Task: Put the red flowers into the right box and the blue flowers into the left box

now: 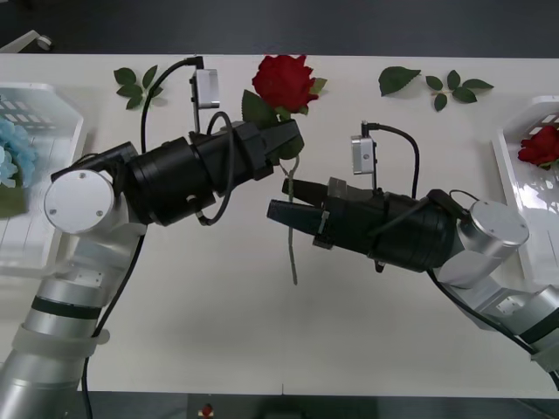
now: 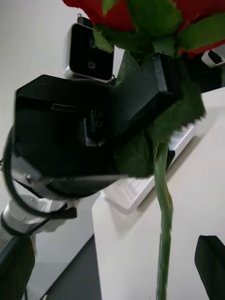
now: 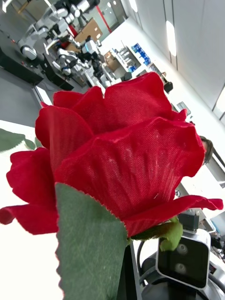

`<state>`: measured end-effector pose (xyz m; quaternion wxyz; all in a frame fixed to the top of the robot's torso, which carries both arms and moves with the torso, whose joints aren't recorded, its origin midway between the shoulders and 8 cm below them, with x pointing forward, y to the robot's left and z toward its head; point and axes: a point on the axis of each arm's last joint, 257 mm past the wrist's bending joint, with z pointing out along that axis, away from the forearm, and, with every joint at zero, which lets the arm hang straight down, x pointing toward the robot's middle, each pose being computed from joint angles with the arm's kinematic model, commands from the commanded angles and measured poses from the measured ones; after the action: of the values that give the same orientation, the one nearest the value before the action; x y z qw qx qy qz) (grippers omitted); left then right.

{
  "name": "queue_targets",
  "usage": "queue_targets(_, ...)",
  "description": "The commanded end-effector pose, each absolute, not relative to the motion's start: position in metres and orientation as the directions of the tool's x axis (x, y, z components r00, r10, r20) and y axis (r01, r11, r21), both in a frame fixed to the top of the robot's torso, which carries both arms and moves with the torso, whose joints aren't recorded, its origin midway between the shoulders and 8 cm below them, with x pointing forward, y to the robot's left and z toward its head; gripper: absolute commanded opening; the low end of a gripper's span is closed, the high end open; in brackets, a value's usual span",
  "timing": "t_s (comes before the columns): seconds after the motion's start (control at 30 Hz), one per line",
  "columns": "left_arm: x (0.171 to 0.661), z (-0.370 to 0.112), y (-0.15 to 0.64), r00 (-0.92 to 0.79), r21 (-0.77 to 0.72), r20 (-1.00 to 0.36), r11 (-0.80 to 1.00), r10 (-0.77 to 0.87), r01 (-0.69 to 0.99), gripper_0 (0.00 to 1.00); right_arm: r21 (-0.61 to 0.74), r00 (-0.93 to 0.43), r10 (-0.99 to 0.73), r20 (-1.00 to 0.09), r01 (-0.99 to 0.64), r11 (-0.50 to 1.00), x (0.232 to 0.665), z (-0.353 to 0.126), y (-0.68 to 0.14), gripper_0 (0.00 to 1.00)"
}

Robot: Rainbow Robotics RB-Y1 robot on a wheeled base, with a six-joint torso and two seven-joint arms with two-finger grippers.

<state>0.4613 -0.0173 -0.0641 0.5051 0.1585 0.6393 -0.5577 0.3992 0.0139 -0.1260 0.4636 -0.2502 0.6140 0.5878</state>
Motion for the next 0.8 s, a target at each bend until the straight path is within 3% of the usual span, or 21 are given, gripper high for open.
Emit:
queue_targets(0.03,0.456,-0.044,-0.036,-0.413,-0.524,-0.836,0.307,-0.36,0.794,0.0,0.426,-0.387,0.216,-0.896,-0.886,0.182,0.396,-0.114,0.023,1.0)
queue_targets(0.67,0.453,-0.045,-0.051,-0.446,-0.552,-0.82,0.291,-0.36,0.781,0.0,0.36,-0.347,0.095,-0.933,-0.897,0.258,0.394,-0.155,0.024,1.0)
queue_targets(0.73,0.453,-0.045,-0.051,-0.449,-0.557,-0.817,0.29,-0.363,0.778,0.0,0.363,-0.349,0.099,-0.932,-0.893,0.265,0.396,-0.156,0.024,0.84)
queue_targets(0.8,0.454,-0.044,-0.05,-0.446,-0.555,-0.818,0.293,-0.364,0.779,0.0,0.364,-0.349,0.105,-0.931,-0.891,0.271,0.397,-0.156,0.026,0.5)
